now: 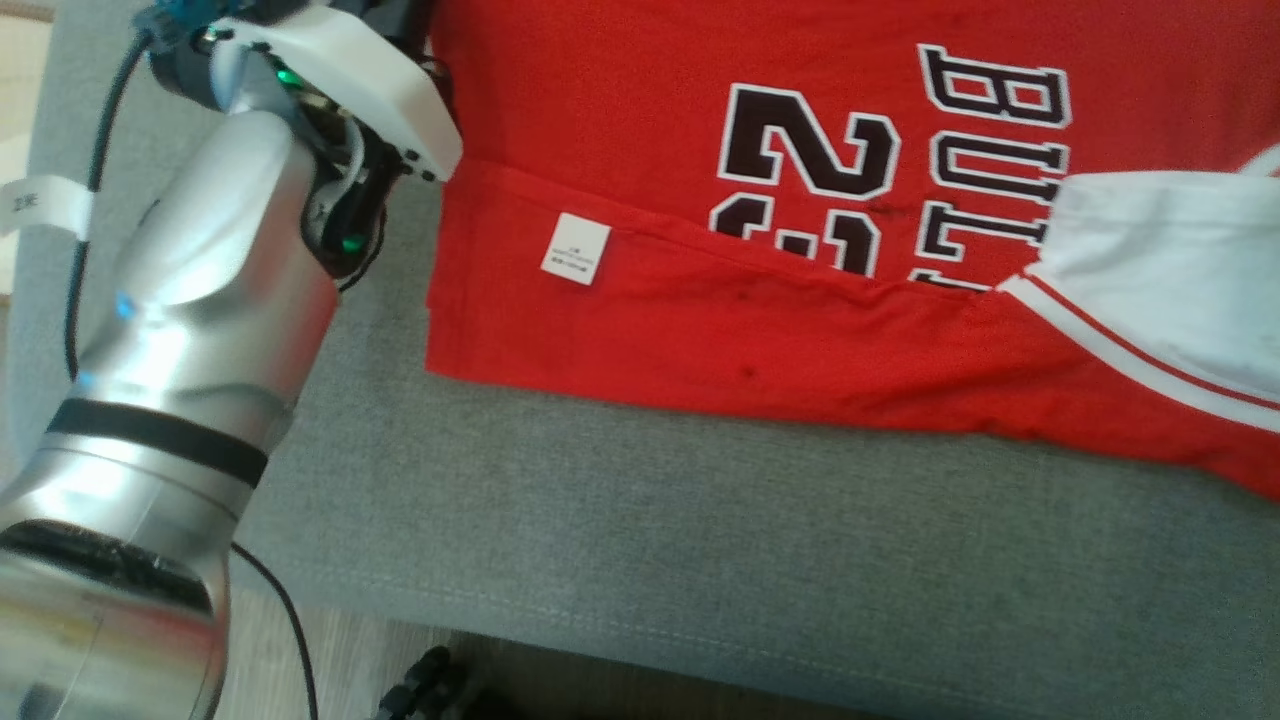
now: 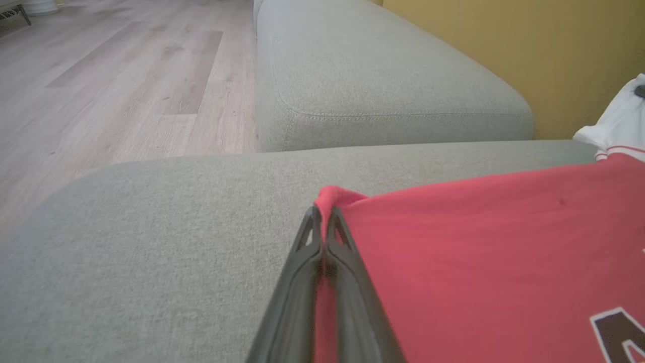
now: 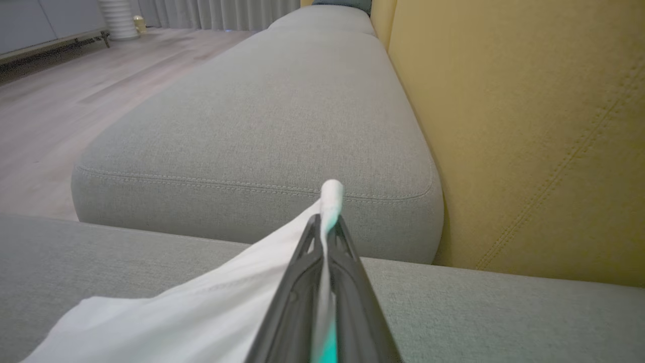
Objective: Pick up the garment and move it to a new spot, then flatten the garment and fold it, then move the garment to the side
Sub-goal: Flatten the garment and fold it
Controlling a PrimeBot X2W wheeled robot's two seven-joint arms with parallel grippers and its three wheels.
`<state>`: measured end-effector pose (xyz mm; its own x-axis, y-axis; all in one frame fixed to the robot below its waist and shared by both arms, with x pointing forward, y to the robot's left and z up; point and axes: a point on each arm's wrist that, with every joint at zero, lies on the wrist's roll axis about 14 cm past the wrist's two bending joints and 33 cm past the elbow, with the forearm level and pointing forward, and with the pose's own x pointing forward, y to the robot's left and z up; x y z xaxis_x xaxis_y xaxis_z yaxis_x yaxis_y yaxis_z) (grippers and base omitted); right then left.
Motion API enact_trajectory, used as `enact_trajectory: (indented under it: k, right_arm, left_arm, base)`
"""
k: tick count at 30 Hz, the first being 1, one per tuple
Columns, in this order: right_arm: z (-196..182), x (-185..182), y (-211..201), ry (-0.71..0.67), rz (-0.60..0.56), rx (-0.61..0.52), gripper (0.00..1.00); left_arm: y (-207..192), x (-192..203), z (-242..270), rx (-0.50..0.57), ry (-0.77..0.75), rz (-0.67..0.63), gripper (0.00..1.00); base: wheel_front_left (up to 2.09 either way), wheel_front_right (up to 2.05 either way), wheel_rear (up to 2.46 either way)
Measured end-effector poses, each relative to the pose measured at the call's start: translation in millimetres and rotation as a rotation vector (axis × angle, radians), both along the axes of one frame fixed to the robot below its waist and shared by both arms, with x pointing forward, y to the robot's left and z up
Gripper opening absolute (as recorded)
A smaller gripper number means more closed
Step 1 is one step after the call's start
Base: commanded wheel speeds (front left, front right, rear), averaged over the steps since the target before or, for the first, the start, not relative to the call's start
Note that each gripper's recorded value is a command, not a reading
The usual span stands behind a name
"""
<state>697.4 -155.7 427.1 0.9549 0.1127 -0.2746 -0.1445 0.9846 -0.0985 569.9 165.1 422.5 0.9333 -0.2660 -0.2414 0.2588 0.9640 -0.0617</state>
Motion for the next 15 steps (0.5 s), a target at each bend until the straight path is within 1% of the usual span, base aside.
enact_trajectory:
  k: [3, 4, 7, 10, 15]
  right_arm:
    - [12.9, -3.4, 6.8, -0.056, 0.009, 0.025, 0.00]
    - [12.9, -3.4, 6.8, -0.056, 0.009, 0.025, 0.00]
    - [29.5, -13.5, 10.1, -0.108, 0.017, 0.050, 0.00]
    - [32.3, -29.4, 2.6, -0.115, 0.007, 0.060, 0.00]
    - [27.0, -67.8, -8.1, -0.091, -0.015, 0.095, 0.00]
  left_arm:
    - [-3.4, 4.0, 9.6, -0.011, -0.031, -0.001, 0.00]
    - [-3.4, 4.0, 9.6, -0.011, -0.031, -0.001, 0.00]
    - [-8.4, 1.0, 18.0, -0.024, -0.059, 0.001, 0.00]
    - [-7.4, -11.8, 12.8, -0.038, -0.045, 0.020, 0.00]
    - [-7.9, -41.1, -0.1, -0.059, -0.001, 0.042, 0.00]
  base:
    - [0.00, 0.00, 0.00]
    - [0.00, 0.00, 0.00]
    - [0.00, 0.00, 0.00]
    - [0.00, 0.00, 0.00]
    - [0.00, 0.00, 0.00]
